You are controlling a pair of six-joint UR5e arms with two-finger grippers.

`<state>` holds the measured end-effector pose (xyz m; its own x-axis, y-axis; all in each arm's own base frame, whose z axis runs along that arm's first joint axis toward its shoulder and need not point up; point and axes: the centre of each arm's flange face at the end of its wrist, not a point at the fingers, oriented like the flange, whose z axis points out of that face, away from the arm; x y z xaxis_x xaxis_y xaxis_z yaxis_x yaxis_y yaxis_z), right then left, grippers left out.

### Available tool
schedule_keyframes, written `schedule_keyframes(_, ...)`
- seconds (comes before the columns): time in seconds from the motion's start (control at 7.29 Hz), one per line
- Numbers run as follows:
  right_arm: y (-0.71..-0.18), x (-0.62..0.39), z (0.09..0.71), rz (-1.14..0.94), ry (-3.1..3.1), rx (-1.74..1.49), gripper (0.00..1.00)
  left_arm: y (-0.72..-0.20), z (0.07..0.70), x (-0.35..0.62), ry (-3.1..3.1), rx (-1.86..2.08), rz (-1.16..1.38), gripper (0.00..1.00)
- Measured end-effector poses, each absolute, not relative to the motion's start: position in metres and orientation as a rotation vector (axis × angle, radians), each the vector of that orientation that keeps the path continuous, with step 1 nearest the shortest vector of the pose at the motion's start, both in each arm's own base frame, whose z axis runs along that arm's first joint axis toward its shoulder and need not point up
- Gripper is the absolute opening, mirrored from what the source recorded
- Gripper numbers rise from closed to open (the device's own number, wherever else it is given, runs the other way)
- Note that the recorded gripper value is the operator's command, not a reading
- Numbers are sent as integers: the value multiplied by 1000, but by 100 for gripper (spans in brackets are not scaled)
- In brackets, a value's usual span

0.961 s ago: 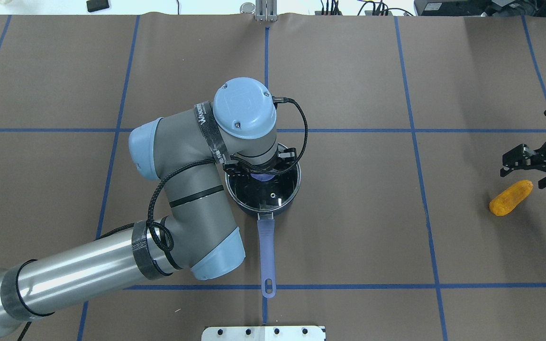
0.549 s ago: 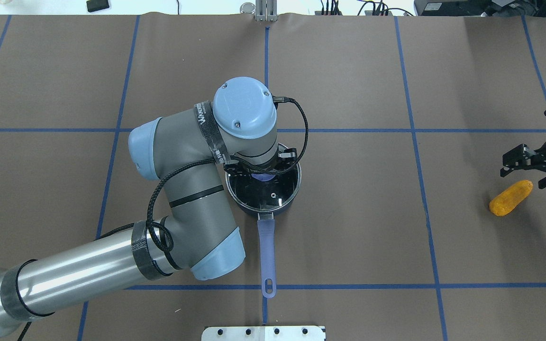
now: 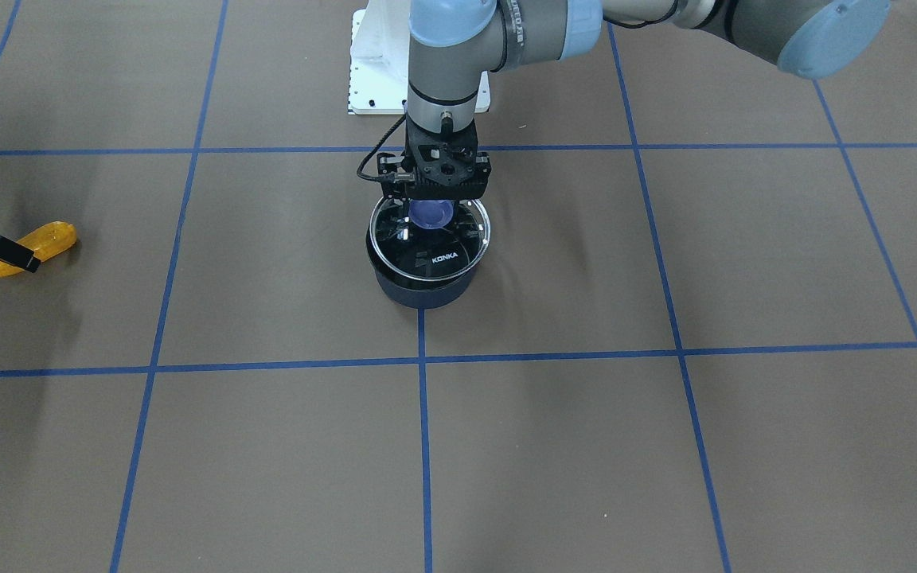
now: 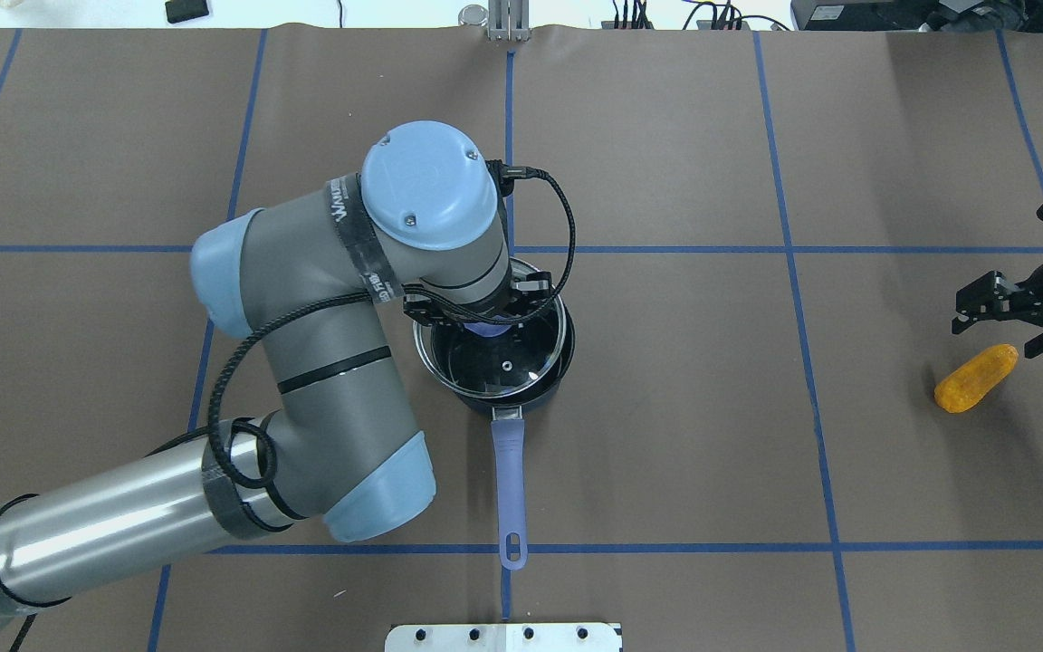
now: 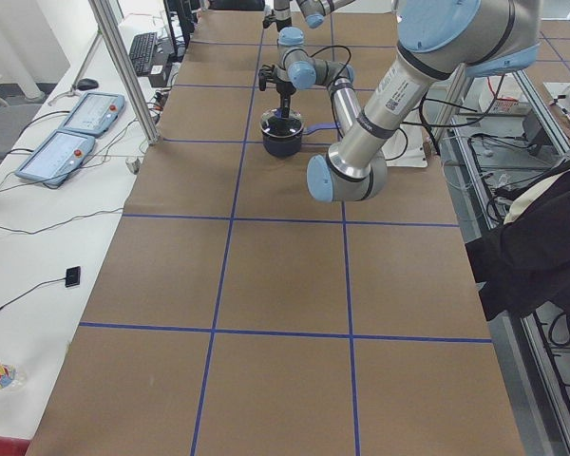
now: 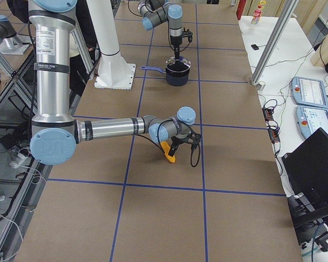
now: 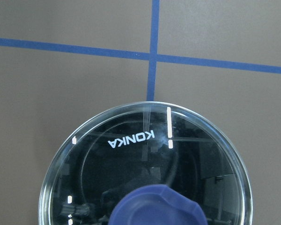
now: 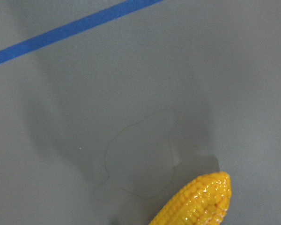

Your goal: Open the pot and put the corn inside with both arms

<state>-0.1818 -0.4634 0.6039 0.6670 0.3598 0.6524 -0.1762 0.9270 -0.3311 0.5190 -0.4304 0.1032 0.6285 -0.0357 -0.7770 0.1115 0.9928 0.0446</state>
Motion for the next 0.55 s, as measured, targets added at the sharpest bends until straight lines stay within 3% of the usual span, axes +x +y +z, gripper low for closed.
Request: schedule_keyframes(0.55,-457,-179,623,325,-778,-243,100,-465,158,389,861,133,32,59)
